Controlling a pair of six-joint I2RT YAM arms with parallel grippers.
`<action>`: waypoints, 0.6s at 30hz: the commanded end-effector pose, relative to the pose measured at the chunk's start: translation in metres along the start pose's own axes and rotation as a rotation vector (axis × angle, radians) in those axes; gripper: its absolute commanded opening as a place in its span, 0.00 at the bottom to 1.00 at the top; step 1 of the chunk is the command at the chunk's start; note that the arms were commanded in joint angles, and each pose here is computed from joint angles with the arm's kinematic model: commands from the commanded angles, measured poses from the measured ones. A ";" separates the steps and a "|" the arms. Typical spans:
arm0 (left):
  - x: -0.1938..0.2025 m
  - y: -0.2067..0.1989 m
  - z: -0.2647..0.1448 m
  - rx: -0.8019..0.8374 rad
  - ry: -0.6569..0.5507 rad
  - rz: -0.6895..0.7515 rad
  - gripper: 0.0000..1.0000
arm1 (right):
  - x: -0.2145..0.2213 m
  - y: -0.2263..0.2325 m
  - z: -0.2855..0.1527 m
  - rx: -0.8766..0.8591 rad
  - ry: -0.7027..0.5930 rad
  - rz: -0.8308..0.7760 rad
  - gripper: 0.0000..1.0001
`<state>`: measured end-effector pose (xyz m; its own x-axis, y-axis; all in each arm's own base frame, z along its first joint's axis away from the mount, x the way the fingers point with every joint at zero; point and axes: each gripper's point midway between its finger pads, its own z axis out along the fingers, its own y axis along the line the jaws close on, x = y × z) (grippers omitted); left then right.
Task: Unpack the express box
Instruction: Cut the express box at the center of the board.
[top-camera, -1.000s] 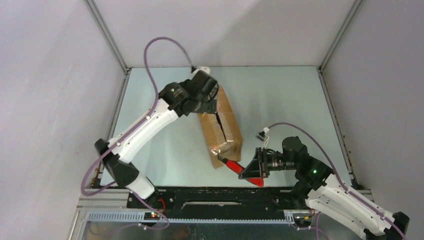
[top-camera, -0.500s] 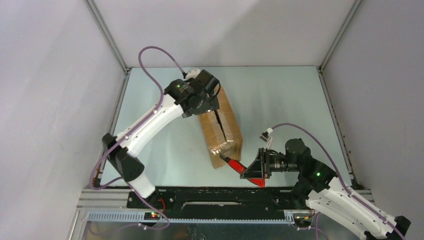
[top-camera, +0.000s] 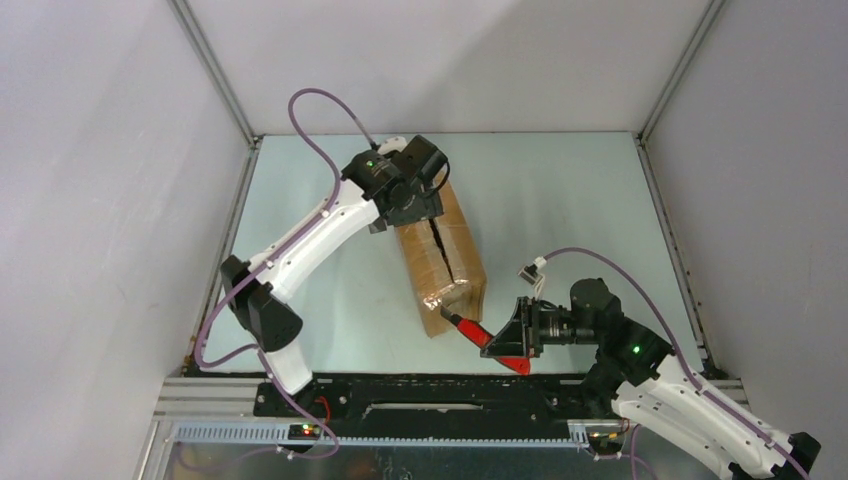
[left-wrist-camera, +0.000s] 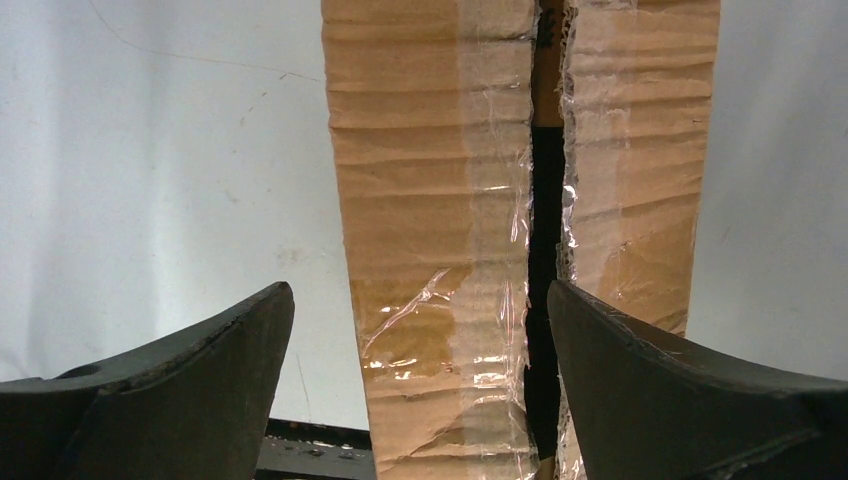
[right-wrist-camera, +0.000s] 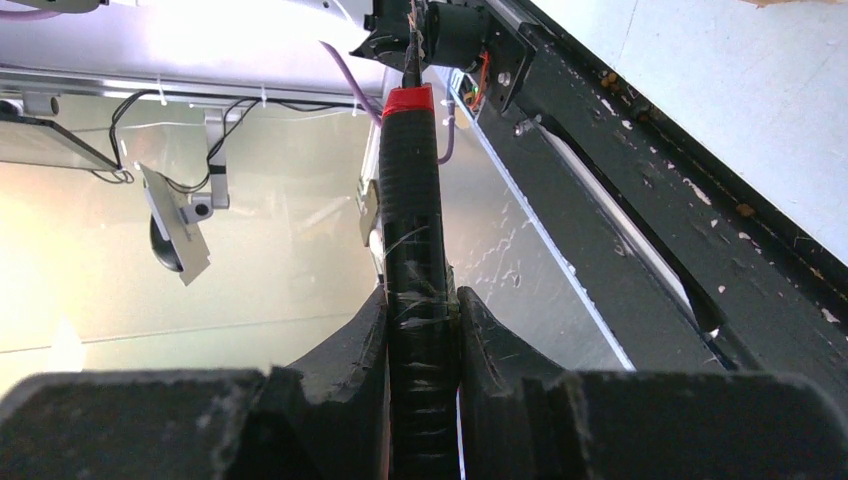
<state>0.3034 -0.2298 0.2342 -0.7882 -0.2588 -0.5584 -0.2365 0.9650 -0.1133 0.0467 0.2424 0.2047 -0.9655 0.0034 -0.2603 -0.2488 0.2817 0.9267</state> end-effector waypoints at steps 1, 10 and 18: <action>-0.003 -0.012 -0.007 0.074 -0.016 -0.014 1.00 | -0.006 0.010 -0.001 -0.037 -0.030 -0.022 0.00; 0.013 -0.009 0.008 0.028 0.045 0.020 1.00 | -0.007 0.010 0.000 -0.045 -0.037 -0.017 0.00; 0.029 -0.014 0.023 0.016 0.123 0.037 1.00 | -0.004 0.011 0.001 -0.049 -0.040 -0.018 0.00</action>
<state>0.3017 -0.2465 0.2127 -0.8323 -0.2426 -0.4984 -0.2081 0.9701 -0.1247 0.0467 0.2432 0.2014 -0.9688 0.0155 -0.2475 -0.2331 0.2845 0.9299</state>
